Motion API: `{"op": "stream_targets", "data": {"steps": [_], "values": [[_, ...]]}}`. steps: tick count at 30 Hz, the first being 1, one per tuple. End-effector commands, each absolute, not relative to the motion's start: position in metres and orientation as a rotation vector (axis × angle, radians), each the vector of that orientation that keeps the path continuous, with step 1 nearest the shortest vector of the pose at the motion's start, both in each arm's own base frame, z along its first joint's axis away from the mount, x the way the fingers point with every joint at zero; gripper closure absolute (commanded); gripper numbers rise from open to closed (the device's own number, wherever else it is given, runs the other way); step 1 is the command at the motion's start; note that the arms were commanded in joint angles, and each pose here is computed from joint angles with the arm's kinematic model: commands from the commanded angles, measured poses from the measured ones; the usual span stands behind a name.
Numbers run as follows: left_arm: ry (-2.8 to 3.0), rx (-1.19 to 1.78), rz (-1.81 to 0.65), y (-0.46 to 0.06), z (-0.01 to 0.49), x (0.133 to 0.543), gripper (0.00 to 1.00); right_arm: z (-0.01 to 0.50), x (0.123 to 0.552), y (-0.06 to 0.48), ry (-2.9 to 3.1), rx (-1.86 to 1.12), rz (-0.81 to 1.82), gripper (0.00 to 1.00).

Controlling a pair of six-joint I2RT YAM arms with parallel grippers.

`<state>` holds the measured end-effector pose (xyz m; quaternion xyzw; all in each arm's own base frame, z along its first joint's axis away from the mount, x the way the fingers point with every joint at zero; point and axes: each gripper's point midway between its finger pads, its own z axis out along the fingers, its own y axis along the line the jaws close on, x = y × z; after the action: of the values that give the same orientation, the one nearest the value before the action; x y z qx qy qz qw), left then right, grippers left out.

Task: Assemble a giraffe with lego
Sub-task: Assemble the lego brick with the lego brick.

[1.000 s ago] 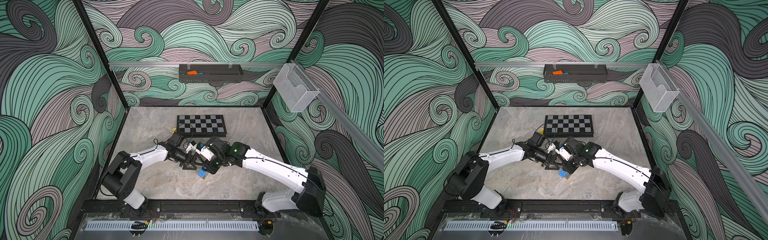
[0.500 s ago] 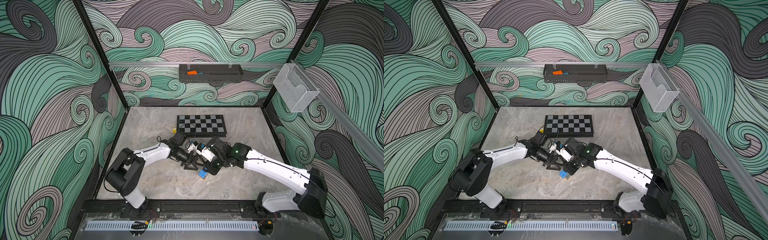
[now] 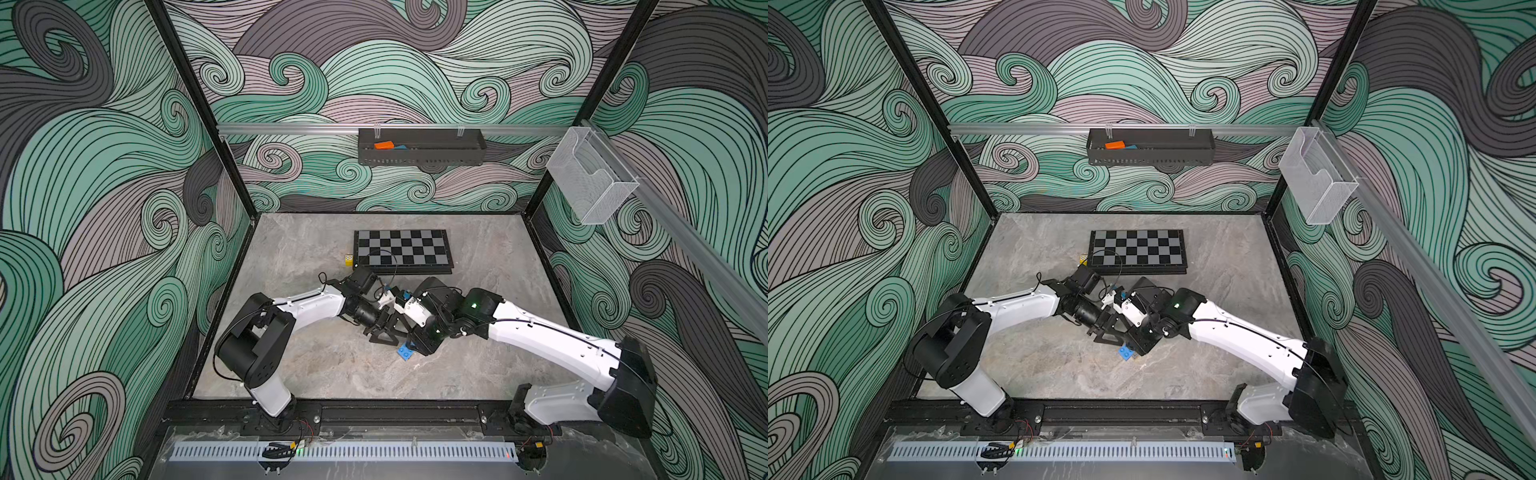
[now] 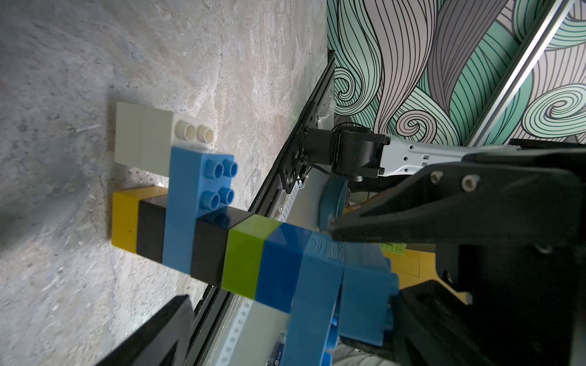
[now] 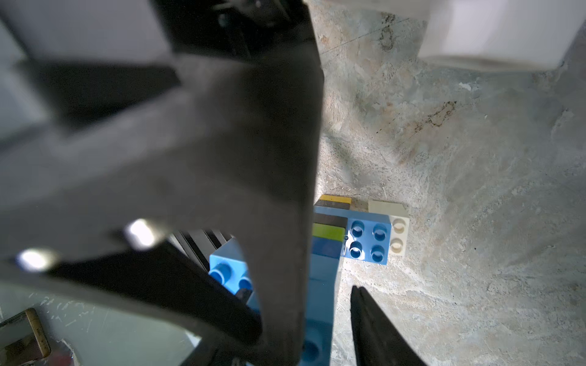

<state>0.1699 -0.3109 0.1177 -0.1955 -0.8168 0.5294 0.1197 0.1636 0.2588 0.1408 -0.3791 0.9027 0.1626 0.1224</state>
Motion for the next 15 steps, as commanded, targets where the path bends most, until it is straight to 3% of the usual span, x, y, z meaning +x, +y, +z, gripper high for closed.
{"op": "stream_targets", "data": {"steps": [1, 15], "values": [[-2.557, -0.470, 1.164, -0.286, 0.054, 0.161, 0.01, 0.116, 0.169, 0.223, 2.754, -1.040, 0.272, 0.47], [-2.591, -0.472, 1.146, -0.290, 0.052, 0.173, 0.01, 0.145, 0.171, 0.233, 2.691, -0.938, 0.509, 0.45]]}}
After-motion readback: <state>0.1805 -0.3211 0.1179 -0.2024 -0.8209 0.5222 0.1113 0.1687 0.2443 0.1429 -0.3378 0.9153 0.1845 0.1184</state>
